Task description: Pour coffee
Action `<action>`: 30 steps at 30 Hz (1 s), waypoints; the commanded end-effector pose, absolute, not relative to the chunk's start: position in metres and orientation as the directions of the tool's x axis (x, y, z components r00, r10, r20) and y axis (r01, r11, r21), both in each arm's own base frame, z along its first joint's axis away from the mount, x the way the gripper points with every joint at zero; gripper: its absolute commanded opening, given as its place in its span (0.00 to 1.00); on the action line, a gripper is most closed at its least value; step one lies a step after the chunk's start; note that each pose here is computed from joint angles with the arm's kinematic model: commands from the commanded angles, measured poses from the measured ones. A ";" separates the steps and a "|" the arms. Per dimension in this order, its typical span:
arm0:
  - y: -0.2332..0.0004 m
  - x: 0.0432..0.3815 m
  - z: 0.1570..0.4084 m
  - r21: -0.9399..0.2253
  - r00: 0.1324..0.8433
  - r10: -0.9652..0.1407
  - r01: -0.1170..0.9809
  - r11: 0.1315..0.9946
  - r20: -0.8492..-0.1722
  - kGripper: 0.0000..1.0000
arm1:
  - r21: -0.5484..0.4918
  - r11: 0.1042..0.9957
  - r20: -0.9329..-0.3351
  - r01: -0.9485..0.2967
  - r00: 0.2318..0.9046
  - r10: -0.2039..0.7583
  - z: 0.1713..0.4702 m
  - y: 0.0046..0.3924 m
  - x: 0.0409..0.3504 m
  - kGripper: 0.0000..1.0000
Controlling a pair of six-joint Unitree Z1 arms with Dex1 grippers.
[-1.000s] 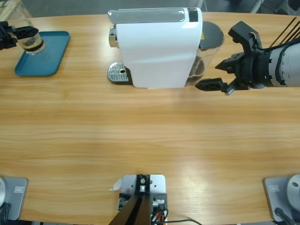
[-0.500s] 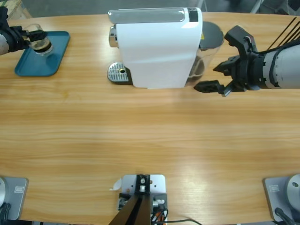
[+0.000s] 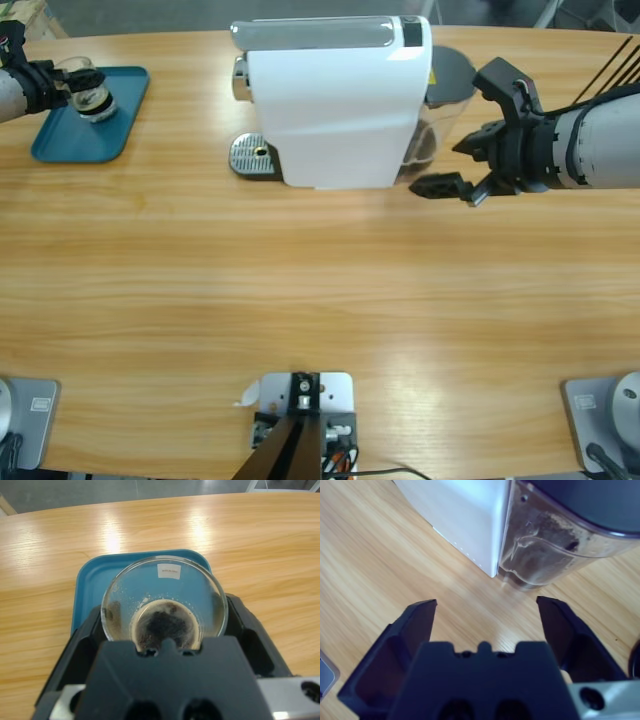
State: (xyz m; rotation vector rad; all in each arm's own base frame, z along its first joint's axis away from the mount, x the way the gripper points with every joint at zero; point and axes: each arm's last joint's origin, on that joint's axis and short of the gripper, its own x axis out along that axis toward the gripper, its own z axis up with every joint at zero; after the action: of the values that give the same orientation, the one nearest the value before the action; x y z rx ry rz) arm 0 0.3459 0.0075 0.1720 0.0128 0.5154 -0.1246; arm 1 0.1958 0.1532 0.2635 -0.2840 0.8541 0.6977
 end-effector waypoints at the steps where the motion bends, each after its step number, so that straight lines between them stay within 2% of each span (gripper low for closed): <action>1: 0.013 0.347 0.159 -0.014 0.851 -0.095 0.103 0.995 -0.516 0.92 | 0.034 0.763 -0.790 -0.646 0.449 0.416 0.253 0.150 0.196 1.00; 11: 0.020 0.342 0.158 -0.021 0.846 -0.076 0.077 0.997 -0.527 0.92 | 0.025 0.767 -0.781 -0.641 0.467 0.416 0.257 0.147 0.194 1.00; 13: 0.021 0.336 0.160 -0.021 0.847 -0.074 0.074 0.997 -0.527 0.97 | 0.025 0.767 -0.778 -0.642 0.470 0.418 0.258 0.147 0.193 1.00; 14: 0.020 0.332 0.164 -0.020 0.851 -0.076 0.076 0.997 -0.519 1.00 | 0.025 0.767 -0.777 -0.642 0.470 0.418 0.258 0.147 0.193 1.00; 19: 0.015 0.313 0.198 -0.037 0.889 -0.145 0.144 0.989 -0.435 1.00 | 0.016 0.771 -0.771 -0.636 0.483 0.415 0.271 0.143 0.188 1.00; 22: 0.005 0.292 0.214 -0.042 0.895 -0.197 0.197 0.979 -0.401 1.00 | -0.003 0.781 -0.771 -0.625 0.499 0.396 0.279 0.135 0.180 1.00; 25: -0.005 0.253 0.240 -0.036 0.905 -0.214 0.216 0.976 -0.368 1.00 | -0.019 0.789 -0.759 -0.614 0.522 0.388 0.290 0.125 0.168 1.00; 28: -0.028 0.206 0.265 -0.034 0.875 -0.306 0.317 0.948 -0.375 1.00 | -0.027 0.793 -0.757 -0.609 0.530 0.381 0.295 0.118 0.160 1.00; 30: -0.039 0.185 0.272 -0.041 0.841 -0.363 0.380 0.924 -0.402 1.00 | -0.027 0.793 -0.757 -0.609 0.530 0.381 0.297 0.116 0.157 1.00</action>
State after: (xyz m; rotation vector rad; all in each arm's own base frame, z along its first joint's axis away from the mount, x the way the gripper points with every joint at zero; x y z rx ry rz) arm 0 0.2611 -0.0074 0.2441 0.0183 0.3798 -0.2235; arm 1 0.1714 0.1305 0.2849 -0.3108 0.8388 0.6353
